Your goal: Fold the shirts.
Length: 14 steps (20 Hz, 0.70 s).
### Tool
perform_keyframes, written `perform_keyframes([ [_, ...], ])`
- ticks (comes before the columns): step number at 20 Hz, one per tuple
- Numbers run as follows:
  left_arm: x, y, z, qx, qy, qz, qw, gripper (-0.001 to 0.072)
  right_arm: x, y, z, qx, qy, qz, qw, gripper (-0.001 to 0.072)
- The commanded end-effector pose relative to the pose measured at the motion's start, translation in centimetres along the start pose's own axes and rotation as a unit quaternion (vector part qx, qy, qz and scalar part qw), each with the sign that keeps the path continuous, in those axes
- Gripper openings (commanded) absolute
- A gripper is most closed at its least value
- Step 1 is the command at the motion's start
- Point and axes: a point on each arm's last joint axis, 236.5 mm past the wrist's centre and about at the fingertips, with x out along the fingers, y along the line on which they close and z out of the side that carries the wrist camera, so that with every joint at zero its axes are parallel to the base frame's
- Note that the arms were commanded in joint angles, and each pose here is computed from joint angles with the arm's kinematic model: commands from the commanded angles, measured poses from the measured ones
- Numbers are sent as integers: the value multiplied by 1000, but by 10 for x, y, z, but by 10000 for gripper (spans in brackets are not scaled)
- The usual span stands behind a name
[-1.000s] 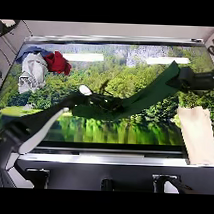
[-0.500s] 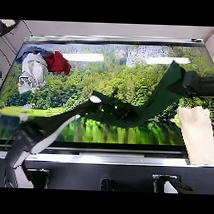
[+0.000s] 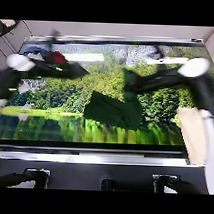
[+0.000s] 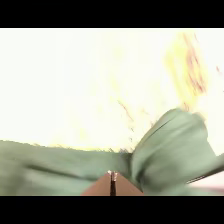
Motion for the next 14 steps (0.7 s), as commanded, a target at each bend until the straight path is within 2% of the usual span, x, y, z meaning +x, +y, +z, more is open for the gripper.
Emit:
perform_keyframes([
  [1,-97,15,29,22,-73,70,995,33,99,8,-11,26,20,9,999,45],
  [3,-119,4,30,33,-88,73,993,34,137,-2,-23,61,36,1,997,66],
  [4,-125,-2,30,39,-93,71,992,34,152,-6,-30,83,44,-2,996,255],
  [5,-129,-9,29,44,-95,69,992,34,161,-9,-34,99,52,0,994,575],
  [6,-130,-13,28,47,-95,67,992,34,164,-10,-38,103,59,2,993,665],
  [11,-129,-5,26,51,-91,80,991,34,89,-67,-4,112,36,-48,992,665],
  [14,-127,7,22,53,-83,99,990,35,0,-151,-13,143,62,-148,977,663],
])
